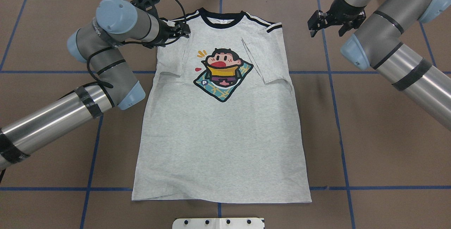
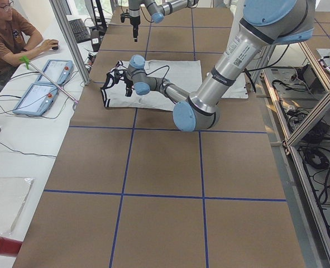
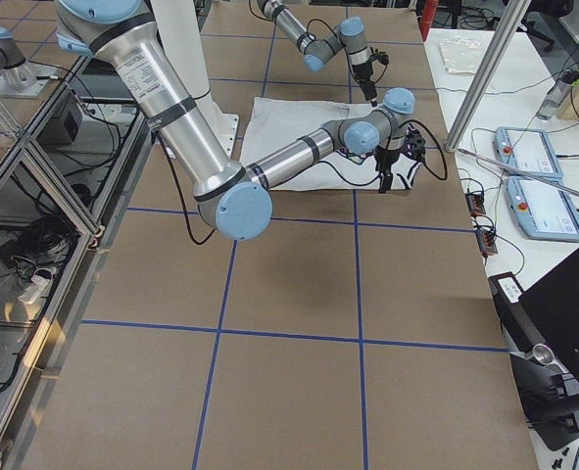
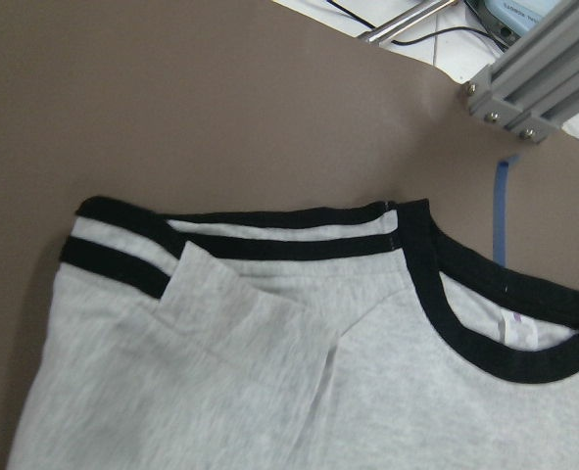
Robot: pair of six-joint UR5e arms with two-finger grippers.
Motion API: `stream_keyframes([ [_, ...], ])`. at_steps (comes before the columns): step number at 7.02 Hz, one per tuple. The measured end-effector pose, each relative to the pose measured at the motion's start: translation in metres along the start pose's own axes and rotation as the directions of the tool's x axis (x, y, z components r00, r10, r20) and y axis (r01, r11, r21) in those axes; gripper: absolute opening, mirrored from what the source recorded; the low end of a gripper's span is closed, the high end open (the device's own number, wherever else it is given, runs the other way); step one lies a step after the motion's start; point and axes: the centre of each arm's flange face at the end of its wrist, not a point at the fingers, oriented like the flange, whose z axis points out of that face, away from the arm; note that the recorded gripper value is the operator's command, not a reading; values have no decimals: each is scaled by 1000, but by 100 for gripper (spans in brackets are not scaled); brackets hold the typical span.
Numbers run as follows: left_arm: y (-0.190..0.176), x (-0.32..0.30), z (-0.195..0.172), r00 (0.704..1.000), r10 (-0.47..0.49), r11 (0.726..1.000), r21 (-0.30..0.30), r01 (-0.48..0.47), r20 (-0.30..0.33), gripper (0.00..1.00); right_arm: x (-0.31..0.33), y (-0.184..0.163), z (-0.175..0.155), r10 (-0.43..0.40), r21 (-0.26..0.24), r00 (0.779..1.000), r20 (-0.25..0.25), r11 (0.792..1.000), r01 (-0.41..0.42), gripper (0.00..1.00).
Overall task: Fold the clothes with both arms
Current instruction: 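Fold the sleeve inward onto the shirt body with the left gripper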
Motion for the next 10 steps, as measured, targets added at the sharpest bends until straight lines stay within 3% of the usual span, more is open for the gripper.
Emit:
stream_keyframes([
  [2,54,1,-24,1000,15,997,-74,-13,22,99,0,0,0,0,-1,1000,0,1000,0,100],
  [5,110,-15,-8,997,39,993,-114,-31,69,99,-2,1,1,-3,-1,1000,1,1000,3,100],
  [10,104,-34,15,990,77,995,-72,-69,116,99,-6,3,-2,-5,6,1000,9,1000,5,100],
])
